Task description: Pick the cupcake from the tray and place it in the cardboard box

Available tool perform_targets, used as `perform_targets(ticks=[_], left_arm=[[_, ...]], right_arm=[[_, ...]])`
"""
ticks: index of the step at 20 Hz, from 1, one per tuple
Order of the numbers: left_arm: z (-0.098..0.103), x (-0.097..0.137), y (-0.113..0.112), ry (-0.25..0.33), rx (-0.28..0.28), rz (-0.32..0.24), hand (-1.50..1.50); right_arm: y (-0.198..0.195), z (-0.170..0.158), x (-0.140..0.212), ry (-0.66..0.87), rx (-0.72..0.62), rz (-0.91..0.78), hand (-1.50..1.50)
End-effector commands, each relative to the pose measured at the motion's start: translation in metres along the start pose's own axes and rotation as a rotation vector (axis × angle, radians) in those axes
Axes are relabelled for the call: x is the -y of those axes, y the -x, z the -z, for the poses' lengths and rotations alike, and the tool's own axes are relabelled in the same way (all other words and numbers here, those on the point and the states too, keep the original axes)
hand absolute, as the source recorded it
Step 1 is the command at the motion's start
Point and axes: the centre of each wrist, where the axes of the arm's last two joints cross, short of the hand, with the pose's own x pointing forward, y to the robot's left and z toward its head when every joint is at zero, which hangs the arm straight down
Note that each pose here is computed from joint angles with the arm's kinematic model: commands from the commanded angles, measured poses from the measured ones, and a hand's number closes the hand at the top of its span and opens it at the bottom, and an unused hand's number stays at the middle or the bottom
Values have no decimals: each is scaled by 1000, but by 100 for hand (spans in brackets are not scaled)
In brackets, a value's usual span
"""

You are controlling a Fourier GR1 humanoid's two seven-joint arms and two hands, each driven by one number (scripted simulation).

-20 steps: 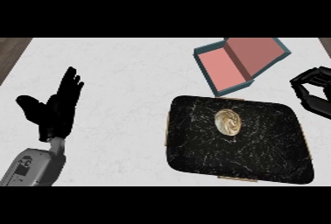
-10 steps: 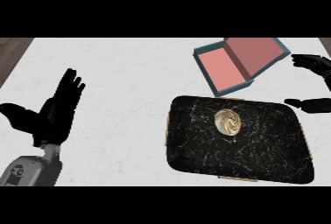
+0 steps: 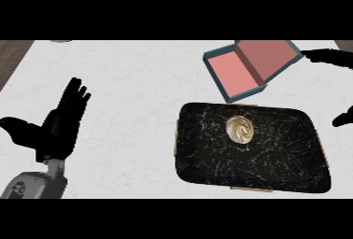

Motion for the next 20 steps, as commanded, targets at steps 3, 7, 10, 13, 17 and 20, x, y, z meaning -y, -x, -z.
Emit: perform_targets(ticks=[3,7,10,13,17,20], left_arm=[[-20,6,-3,-16,-13,-1,0],[2,6,-10,-25,-5,0,0],[-2,1,-18,-12,-12,-12,0],[-14,-19,-18,-14,-3,-3,0],[-13,-13,-2,-11,9,6,0],[-9,-2,12,-25,8,6,0]], right_arm=[[-37,19,10,-137,-7,15,-150],[-48,27,-15,-185,24,58,-150],[-55,40,-34,-186,28,55,-150],[-72,44,-38,-162,-20,30,-150],[-77,41,-47,-167,-72,2,-150],[-62,38,-56,-210,-68,54,-150]])
